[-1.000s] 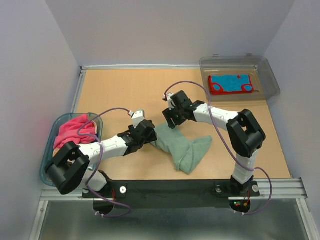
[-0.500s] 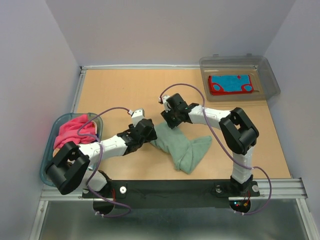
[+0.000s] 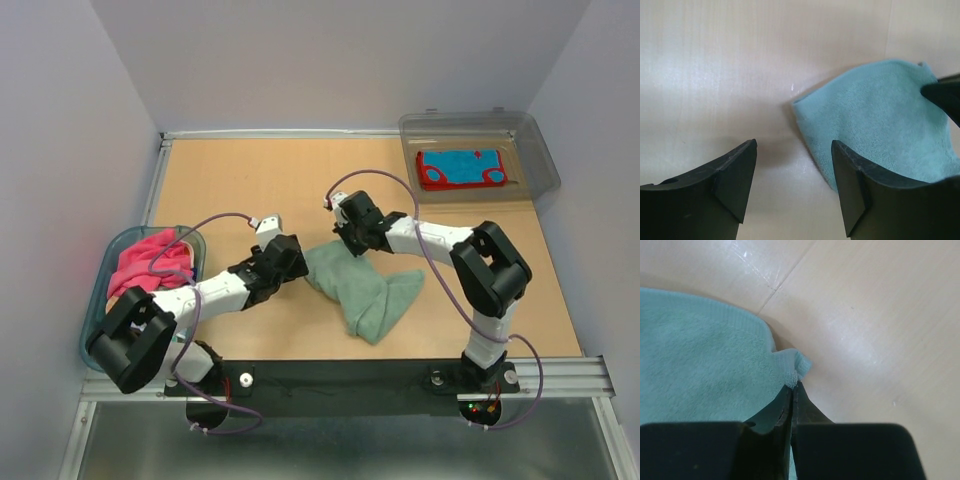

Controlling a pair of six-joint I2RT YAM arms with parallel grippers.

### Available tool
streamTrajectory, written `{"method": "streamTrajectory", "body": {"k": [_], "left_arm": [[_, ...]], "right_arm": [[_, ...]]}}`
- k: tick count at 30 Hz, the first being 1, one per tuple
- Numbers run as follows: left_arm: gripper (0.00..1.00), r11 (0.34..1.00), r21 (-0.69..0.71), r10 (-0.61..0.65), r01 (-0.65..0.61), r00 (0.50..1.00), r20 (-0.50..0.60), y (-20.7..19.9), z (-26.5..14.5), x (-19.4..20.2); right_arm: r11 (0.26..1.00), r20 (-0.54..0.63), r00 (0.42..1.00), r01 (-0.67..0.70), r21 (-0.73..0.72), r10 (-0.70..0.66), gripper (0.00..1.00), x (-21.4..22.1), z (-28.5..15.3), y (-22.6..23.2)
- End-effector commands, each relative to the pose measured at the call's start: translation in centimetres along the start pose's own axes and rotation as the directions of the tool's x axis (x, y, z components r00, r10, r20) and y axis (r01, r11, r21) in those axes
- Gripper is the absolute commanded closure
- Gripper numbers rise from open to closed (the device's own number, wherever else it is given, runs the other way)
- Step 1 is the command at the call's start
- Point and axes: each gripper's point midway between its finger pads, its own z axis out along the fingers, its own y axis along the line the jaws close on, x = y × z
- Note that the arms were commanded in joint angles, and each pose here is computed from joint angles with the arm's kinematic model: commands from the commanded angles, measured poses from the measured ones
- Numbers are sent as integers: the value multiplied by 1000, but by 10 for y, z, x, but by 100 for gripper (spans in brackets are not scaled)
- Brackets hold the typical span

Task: Fold and stack the towels
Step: Flatten out the crumpled towel

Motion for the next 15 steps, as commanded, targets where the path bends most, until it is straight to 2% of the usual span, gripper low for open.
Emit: {"method": "streamTrajectory", "body": {"k": [1,4,5,8,9,10,11,12,13,15], "left_arm": [[28,998,36,-52,49,995,89,-1,-11,-24],[28,993,87,-95,82,984,153,-6,-29,-44],[28,988,121,-118,96,975,186,-10,-39,-55],[28,979,169,-151,111,957,246,-11,-58,-73],[28,977,181,-161,116,952,259,-11,-62,-76],[28,975,189,-169,119,948,270,-11,-66,-79],[28,970,208,-184,128,941,282,-10,-71,-82],[28,969,208,-189,131,938,290,-8,-72,-82],[28,970,206,-189,132,937,293,-8,-72,-83],[28,970,208,-182,125,942,284,-10,-71,-82]], "right_arm": [[1000,174,985,0,-17,3,99,-50,-59,-7],[998,271,963,20,-59,-3,100,-73,-96,-3],[992,339,941,45,-118,-3,99,-86,-122,6],[973,461,887,112,-203,-6,99,-98,-177,21],[975,474,880,114,-192,-9,99,-97,-183,19],[984,476,879,73,-163,13,99,-95,-186,11],[999,462,886,-12,-36,27,99,-90,-184,-15],[997,437,898,-71,25,53,99,-79,-177,-27],[979,412,908,-143,146,71,99,-68,-172,-52],[955,355,927,-206,212,121,99,-44,-154,-66]]}}
